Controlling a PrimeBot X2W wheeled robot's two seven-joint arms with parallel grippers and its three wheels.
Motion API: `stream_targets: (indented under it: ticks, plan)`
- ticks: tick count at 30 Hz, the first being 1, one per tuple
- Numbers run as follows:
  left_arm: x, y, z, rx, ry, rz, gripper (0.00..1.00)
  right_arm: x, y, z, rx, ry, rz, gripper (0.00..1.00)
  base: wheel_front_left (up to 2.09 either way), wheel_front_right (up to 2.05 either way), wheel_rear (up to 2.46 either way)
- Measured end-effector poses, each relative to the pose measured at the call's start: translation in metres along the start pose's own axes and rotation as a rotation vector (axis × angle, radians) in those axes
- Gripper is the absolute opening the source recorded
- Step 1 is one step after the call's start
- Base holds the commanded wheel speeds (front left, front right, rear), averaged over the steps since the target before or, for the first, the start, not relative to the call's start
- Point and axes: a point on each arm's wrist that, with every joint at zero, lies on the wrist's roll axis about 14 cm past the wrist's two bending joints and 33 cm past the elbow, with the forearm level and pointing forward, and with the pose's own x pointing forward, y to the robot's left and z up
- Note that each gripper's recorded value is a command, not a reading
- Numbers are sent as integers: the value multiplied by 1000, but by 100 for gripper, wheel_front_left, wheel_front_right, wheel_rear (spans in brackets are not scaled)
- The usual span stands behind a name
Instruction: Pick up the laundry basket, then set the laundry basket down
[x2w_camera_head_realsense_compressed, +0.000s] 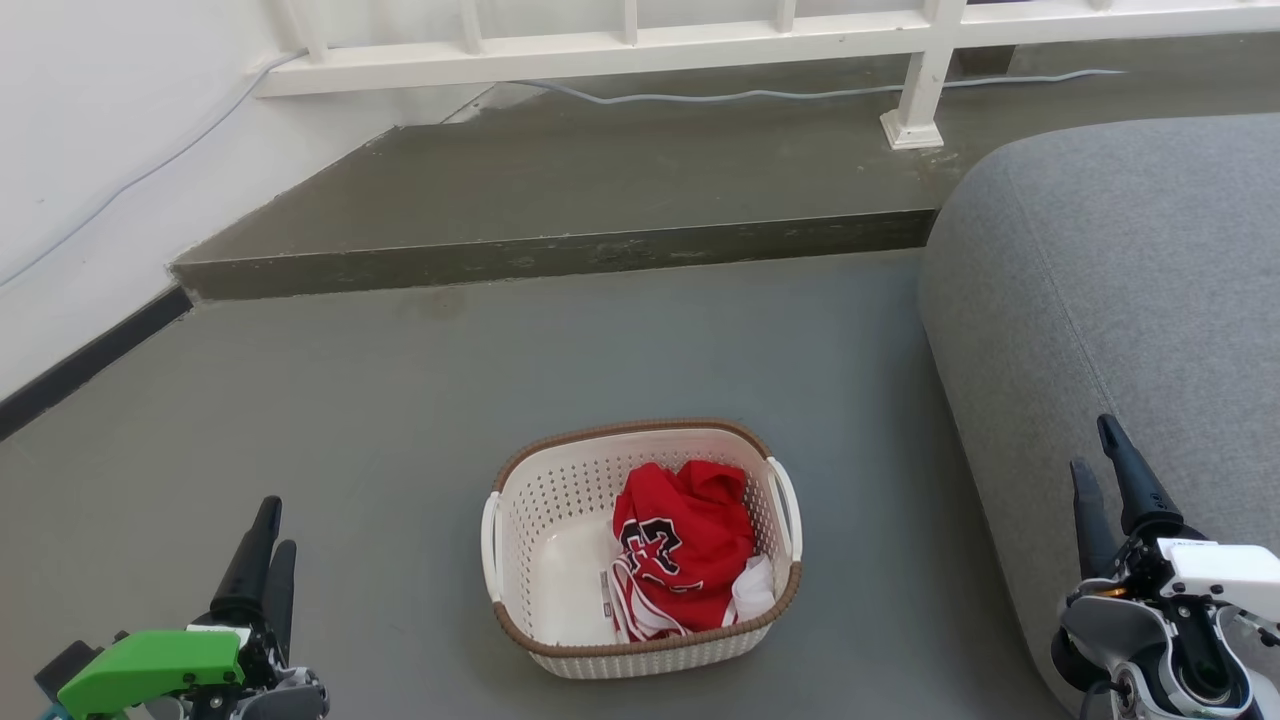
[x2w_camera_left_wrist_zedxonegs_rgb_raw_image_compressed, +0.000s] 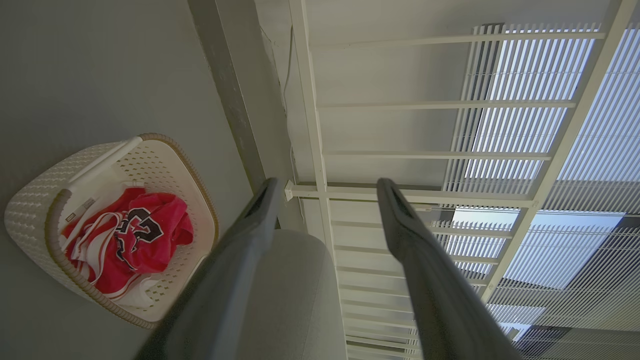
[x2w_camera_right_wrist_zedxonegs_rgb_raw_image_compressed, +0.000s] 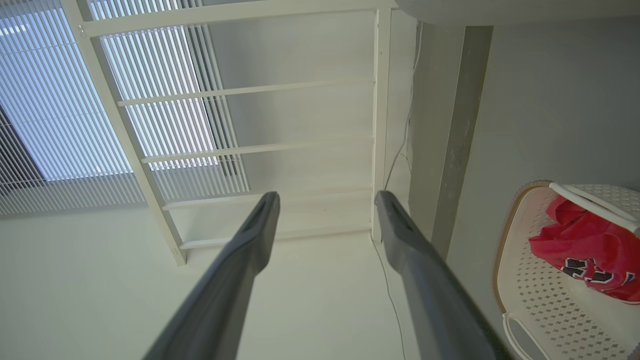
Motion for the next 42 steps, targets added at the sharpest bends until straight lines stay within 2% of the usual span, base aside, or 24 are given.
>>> stream_targets:
  ticks: [18, 29, 42]
  plan:
    - [2, -7, 0, 47, -19, -20, 100, 3, 6, 0, -88, -14, 13, 100, 0, 0, 0]
    - [9, -26, -3, 224, -13, -70, 100, 6, 11, -1, -249, -8, 24, 100, 0, 0, 0]
    - [9, -29, -4, 437, -7, -83, 100, 10, 17, -2, -468, 1, 43, 100, 0, 0, 0]
